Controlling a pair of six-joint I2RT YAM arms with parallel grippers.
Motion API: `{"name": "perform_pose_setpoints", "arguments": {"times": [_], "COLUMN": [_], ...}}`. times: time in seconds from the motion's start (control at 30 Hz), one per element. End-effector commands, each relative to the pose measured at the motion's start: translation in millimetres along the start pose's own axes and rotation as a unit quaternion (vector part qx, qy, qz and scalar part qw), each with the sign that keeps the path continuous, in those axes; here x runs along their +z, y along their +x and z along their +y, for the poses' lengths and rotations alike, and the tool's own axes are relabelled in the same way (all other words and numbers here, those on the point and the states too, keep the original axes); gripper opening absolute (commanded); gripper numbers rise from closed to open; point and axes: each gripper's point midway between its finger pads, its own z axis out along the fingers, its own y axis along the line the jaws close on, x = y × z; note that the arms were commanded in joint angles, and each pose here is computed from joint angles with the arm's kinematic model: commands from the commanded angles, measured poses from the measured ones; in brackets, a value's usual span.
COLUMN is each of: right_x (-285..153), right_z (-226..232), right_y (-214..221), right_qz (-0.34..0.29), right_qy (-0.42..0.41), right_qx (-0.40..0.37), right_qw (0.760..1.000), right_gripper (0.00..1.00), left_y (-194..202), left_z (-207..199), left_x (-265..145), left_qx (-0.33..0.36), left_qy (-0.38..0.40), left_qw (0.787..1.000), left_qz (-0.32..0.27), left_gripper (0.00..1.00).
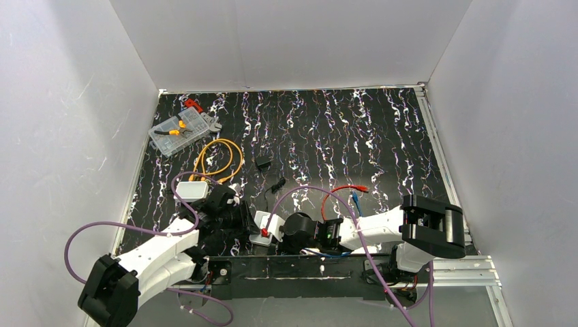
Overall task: Insert the plug into the switch port
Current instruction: Insert the connector into the switch port.
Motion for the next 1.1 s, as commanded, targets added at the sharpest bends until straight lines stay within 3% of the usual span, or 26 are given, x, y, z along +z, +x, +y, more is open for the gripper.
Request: {"name": "perform_pose_setpoints", "arguments": {"times": [0.0,0.37,0.43,0.6,0.67,0.83,1.07], "right_x": [9.1,10.9,12.8,10.1,7.5,2.6,0.9], "right_z": [-8.2,-16.8,-16.8,-7.3,0.2,-7.2,-30.4], "right_y": [-87.7,-106.0,-95.5,-49.5,-16.4,17.9,27.3], "right_qz": [-0.138,-0.175,-0.159,-0.086,-0.029,0.023,0.04], "right_qy": [0.017,0.017,0.016,-0.004,-0.022,0.005,0.054], "right_qx": [0.013,0.031,0.028,0.023,0.019,0.032,0.067], "right_qw": [0.99,0.984,0.987,0.996,0.999,0.999,0.995], "right_gripper": [0.01,0.01,0.01,0.01,0.01,0.01,0.01], "left_y": [32.2,38.9,34.7,22.4,10.5,-22.5,-46.4], "left_z": [-9.6,-8.6,-13.8,-18.5,-21.1,-22.4,-27.0], "left_x": [2.6,1.9,-1.4,-7.5,-12.2,-33.7,-54.9], "left_qx": [-0.009,-0.02,-0.016,-0.005,0.008,0.04,0.065], "left_qy": [0.045,0.06,0.068,0.059,0.042,-0.017,-0.049], "left_qw": [0.996,0.996,0.996,0.998,0.999,0.998,0.993], "left_qz": [0.07,0.068,0.058,0.034,0.016,-0.043,-0.088], "left_gripper": [0.28,0.23,0.24,0.44,0.58,0.97,0.98]}}
